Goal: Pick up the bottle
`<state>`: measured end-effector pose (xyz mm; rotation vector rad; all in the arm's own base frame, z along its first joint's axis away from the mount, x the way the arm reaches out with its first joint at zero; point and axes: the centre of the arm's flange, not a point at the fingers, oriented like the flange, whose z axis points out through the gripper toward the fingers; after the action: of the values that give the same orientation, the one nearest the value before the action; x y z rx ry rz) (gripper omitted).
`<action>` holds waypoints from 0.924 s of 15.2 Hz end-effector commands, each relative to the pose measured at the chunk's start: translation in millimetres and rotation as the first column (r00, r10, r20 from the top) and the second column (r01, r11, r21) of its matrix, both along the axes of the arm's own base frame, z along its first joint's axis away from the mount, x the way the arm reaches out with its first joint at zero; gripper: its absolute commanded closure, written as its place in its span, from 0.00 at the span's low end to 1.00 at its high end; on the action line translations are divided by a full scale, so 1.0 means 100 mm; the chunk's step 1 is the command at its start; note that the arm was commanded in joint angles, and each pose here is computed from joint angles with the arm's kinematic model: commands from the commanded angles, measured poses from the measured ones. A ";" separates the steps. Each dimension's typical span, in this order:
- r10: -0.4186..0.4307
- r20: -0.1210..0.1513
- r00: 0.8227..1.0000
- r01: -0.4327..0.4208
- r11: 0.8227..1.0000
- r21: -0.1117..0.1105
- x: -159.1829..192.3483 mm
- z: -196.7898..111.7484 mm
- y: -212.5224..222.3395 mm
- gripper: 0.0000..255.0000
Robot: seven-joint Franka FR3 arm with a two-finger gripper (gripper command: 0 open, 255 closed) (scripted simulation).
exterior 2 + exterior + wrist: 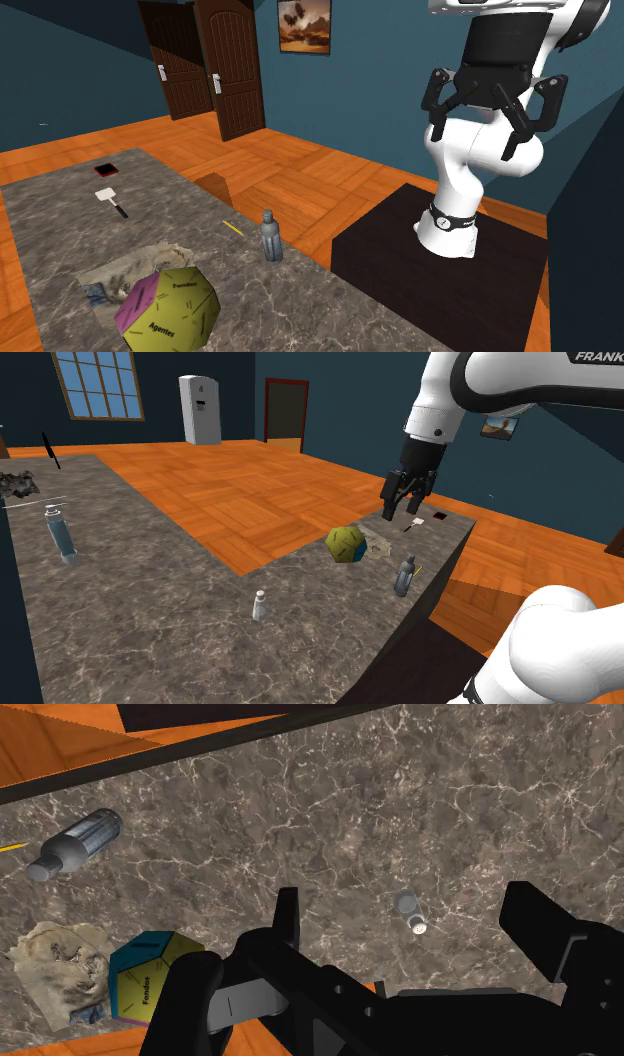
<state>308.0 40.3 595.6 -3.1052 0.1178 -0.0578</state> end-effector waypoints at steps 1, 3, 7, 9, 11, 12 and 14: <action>0.000 0.000 1.000 0.000 1.000 0.000 0.00 0.00 0.00 0.00; 0.007 -0.010 1.000 -0.007 1.000 0.006 0.06 -0.13 -0.23 0.00; 0.022 -0.031 0.999 -0.022 1.000 0.019 0.19 -0.41 -0.69 0.00; 0.030 -0.041 0.999 -0.029 0.999 0.025 0.25 -0.55 -0.92 0.00; 0.037 -0.051 0.998 -0.036 0.999 0.031 0.31 -0.69 -1.15 0.00; 0.041 -0.057 0.998 -0.039 0.999 0.035 0.34 -0.76 -1.26 0.00; 0.049 -0.067 0.997 -0.046 0.998 0.041 0.41 -0.91 -1.49 0.00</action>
<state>344.3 -96.2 511.4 -3.0715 0.0527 0.0420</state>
